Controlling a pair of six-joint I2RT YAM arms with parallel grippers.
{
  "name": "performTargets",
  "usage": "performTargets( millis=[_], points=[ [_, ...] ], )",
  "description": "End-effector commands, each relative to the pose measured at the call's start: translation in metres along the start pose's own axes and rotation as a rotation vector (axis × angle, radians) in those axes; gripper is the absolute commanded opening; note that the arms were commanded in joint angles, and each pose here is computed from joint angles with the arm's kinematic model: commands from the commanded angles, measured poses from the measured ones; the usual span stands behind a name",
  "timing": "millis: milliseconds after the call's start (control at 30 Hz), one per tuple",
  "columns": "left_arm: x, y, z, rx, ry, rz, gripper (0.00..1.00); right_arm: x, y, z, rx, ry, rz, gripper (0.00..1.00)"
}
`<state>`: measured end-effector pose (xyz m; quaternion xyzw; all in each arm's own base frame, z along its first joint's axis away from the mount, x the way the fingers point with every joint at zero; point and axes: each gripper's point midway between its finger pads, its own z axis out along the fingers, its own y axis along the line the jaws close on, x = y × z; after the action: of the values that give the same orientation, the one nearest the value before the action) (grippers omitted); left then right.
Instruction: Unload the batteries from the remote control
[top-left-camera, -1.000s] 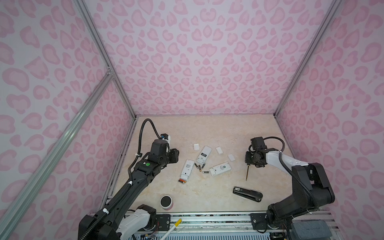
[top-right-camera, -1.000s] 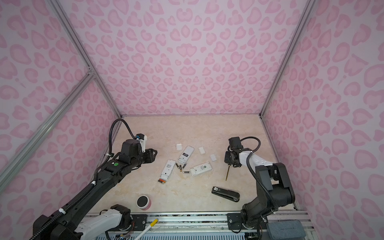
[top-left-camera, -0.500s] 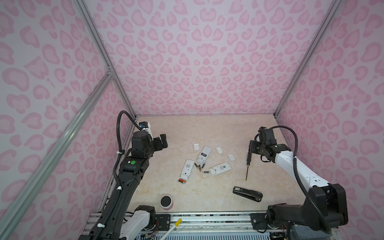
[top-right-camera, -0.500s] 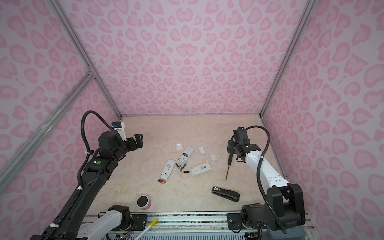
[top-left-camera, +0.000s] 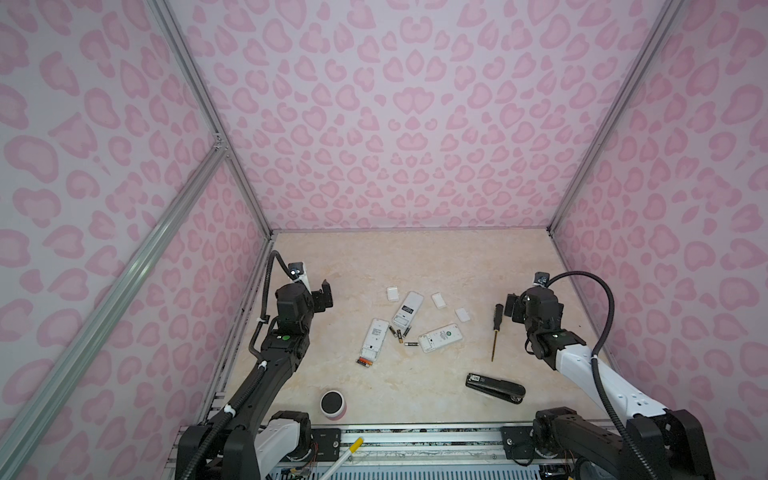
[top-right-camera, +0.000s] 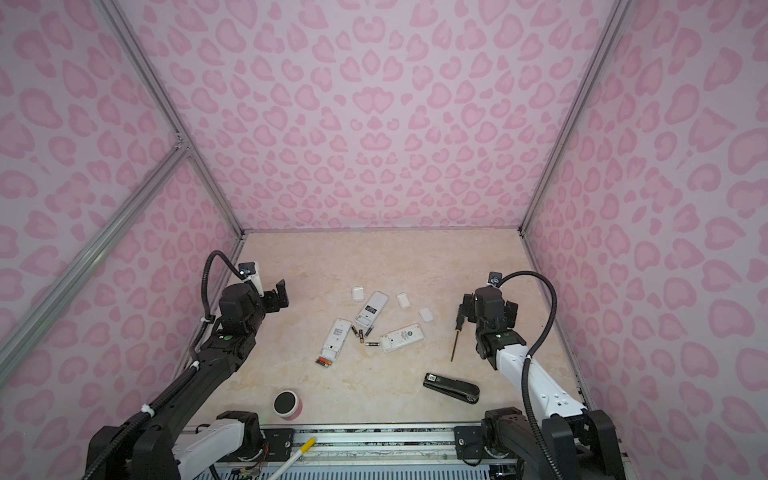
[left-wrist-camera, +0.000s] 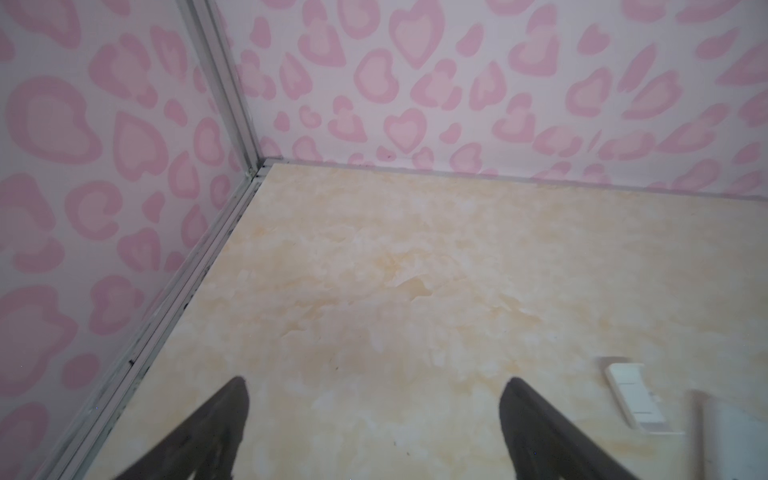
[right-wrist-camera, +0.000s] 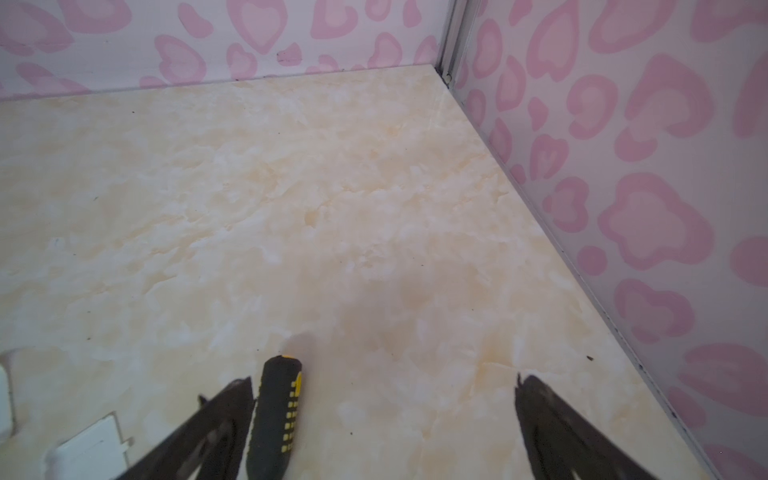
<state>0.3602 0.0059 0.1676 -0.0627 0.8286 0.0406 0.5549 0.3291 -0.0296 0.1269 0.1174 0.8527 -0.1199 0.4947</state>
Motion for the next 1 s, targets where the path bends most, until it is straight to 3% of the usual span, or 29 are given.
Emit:
performTargets(
  millis=[0, 100, 300, 500, 733, 967],
  points=[
    [-0.002, 0.019, 0.002, -0.083, -0.115, -0.059, 0.97, -0.036, -0.009, -0.006, 0.032, -0.246, 0.020, 0.99],
    [0.011, 0.025, 0.000, -0.092, -0.144, -0.075, 0.97, -0.028, -0.015, -0.001, 0.052, -0.235, 0.023, 0.99],
    [0.027, 0.034, 0.003, -0.075, -0.187, -0.091, 0.97, -0.022, -0.019, -0.001, 0.039, -0.328, 0.089, 0.99],
    [0.021, 0.032, 0.005, -0.024, -0.258, -0.100, 0.98, -0.014, -0.022, 0.001, 0.032, -0.394, 0.124, 0.99],
    [0.029, 0.014, 0.026, 0.067, -0.218, -0.039, 1.00, -0.012, -0.017, 0.008, -0.008, -0.464, 0.124, 0.99],
    [0.036, 0.010, 0.047, 0.074, -0.133, -0.023, 1.00, -0.004, -0.018, 0.021, 0.013, -0.437, 0.127, 1.00]
  ],
)
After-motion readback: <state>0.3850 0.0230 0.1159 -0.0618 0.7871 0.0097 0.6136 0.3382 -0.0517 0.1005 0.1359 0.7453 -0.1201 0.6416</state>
